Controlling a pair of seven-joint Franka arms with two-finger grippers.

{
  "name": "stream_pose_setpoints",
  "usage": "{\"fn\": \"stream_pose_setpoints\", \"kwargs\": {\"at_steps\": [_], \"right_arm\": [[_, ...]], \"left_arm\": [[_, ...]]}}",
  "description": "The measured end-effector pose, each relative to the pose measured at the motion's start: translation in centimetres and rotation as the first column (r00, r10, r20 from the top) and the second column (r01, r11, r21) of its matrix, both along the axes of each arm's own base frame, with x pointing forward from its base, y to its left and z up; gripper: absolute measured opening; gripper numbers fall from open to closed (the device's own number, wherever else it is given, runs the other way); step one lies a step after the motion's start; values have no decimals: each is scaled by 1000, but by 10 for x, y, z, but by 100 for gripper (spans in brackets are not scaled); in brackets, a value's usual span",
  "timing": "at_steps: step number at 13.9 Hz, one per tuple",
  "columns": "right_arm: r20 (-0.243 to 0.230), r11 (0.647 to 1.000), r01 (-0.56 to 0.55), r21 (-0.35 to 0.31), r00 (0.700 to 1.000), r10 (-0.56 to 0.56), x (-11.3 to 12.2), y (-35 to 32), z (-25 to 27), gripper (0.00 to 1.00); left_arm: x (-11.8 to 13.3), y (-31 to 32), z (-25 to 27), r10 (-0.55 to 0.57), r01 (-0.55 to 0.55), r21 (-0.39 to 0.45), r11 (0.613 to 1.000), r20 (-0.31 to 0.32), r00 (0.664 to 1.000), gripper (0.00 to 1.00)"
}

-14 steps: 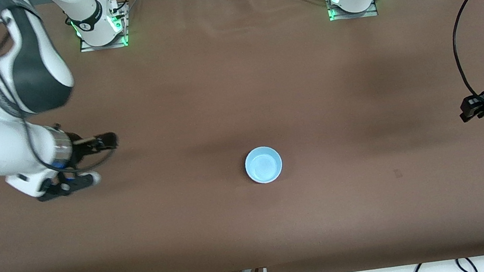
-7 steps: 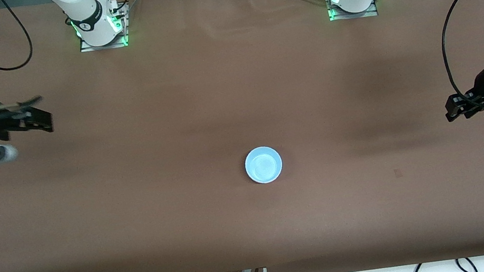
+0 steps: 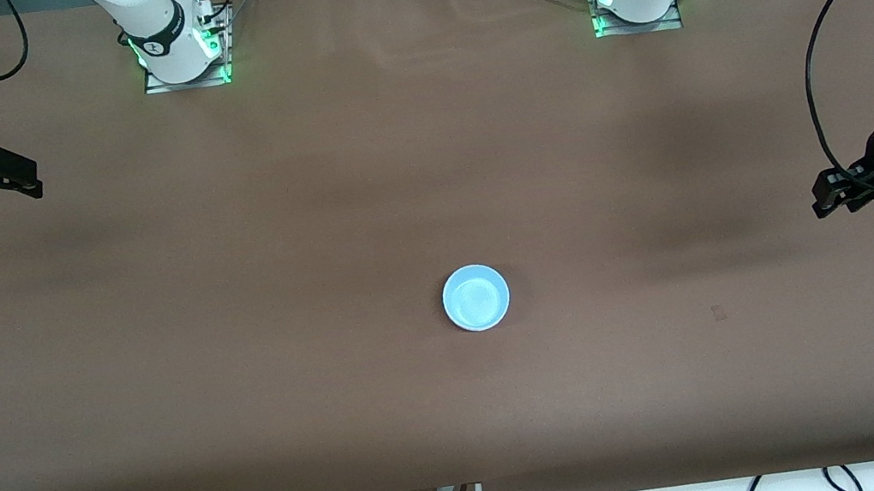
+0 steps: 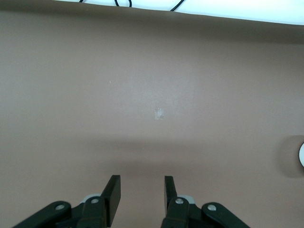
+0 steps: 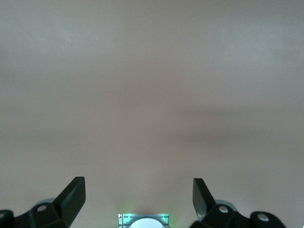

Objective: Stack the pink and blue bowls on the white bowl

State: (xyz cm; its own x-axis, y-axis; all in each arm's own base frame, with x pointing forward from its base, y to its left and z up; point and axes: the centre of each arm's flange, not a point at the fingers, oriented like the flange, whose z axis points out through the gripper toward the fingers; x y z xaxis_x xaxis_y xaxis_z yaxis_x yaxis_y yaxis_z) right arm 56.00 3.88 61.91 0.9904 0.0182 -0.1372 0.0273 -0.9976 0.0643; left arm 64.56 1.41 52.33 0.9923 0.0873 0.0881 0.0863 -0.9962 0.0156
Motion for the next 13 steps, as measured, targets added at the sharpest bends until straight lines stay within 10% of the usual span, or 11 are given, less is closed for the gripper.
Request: {"fn": "stream_pose_setpoints", "kwargs": {"at_steps": [13], "right_arm": [[-18,999,-48,9,999,48,-4,-5,-7,100]], "left_arm": [[-2,19,6,-18,18,-9,1000,9,1000,49]]}}
